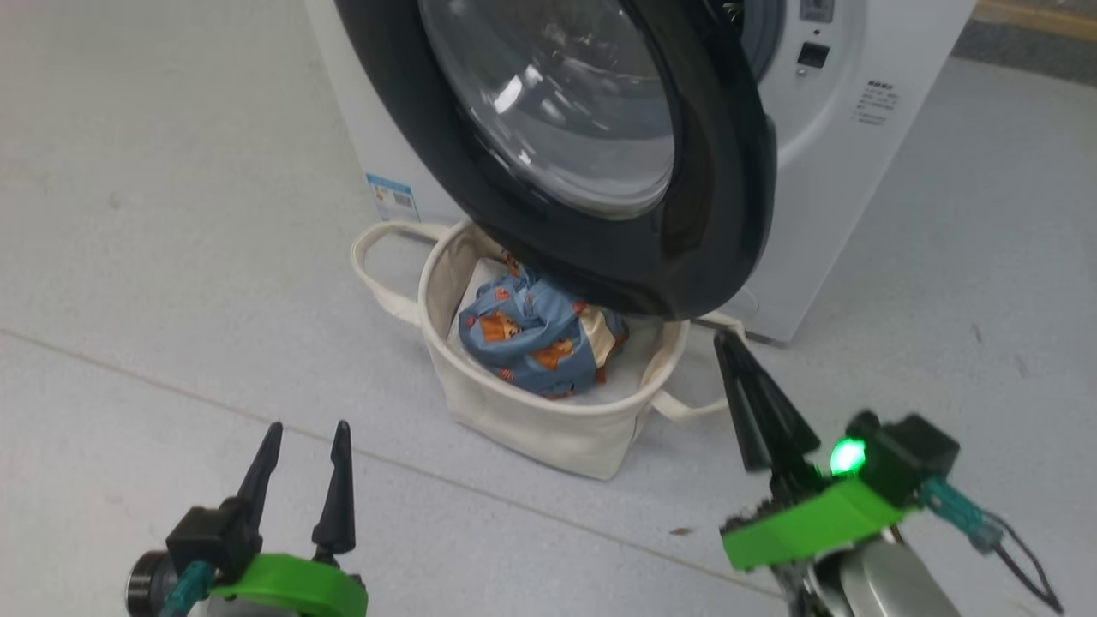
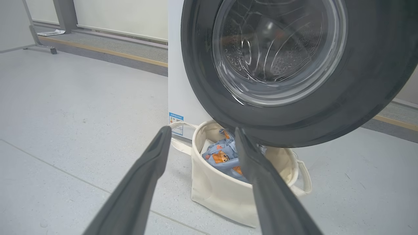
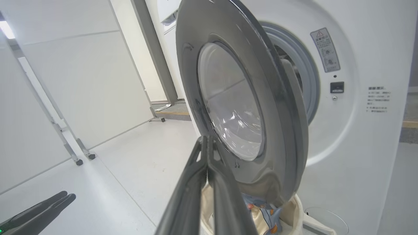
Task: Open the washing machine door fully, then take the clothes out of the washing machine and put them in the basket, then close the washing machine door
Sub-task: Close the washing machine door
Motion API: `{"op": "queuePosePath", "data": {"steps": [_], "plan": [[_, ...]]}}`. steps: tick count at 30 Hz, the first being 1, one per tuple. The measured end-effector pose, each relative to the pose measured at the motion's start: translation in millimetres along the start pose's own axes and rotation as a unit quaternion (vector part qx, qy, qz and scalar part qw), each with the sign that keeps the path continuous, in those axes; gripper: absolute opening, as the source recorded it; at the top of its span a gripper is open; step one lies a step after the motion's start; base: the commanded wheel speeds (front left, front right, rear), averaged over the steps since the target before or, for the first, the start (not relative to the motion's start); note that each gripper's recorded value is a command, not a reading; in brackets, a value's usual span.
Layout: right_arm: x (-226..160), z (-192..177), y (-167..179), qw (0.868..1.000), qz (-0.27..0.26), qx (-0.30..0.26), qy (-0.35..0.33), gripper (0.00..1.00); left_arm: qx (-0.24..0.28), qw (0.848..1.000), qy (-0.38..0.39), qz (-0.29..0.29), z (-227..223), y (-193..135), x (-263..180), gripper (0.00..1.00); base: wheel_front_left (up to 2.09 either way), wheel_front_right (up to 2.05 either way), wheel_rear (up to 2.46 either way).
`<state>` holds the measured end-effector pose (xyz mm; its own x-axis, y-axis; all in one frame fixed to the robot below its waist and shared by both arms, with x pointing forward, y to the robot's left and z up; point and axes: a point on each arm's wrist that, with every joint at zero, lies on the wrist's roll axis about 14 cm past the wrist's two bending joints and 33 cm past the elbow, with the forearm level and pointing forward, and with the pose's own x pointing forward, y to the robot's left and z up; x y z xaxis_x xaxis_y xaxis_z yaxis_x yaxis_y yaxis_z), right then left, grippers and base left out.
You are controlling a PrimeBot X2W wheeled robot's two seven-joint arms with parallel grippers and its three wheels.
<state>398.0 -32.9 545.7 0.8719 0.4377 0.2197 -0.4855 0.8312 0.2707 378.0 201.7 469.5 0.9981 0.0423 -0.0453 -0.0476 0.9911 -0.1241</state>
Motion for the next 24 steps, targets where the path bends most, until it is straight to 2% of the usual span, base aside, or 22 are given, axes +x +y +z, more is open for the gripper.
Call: {"op": "queuePosePath", "data": {"steps": [3, 6, 12, 24], "plan": [[17.9, 4.5, 6.5, 1.000, 0.022, -0.013, -0.010, 0.00, 0.005, 1.000, 0.006, 0.003, -3.9, 2.0, 3.6, 1.00, 0.00, 0.00, 0.00], [39.2, -6.3, 15.2, 0.998, 0.054, -0.038, 0.001, 0.00, 0.008, 1.000, 0.010, 0.003, -6.5, 3.2, 13.2, 1.00, 0.00, 0.00, 0.00], [73.5, -12.8, 1.2, 0.996, 0.067, -0.059, 0.003, 0.00, 0.012, 1.000, 0.014, 0.007, -10.2, 5.6, 27.1, 1.00, 0.00, 0.00, 0.00], [117.9, -22.0, -51.7, 0.998, 0.024, -0.055, -0.002, 0.00, 0.019, 0.999, 0.037, 0.006, -27.2, 6.5, 39.8, 1.00, 0.00, 0.00, 0.00]]}}
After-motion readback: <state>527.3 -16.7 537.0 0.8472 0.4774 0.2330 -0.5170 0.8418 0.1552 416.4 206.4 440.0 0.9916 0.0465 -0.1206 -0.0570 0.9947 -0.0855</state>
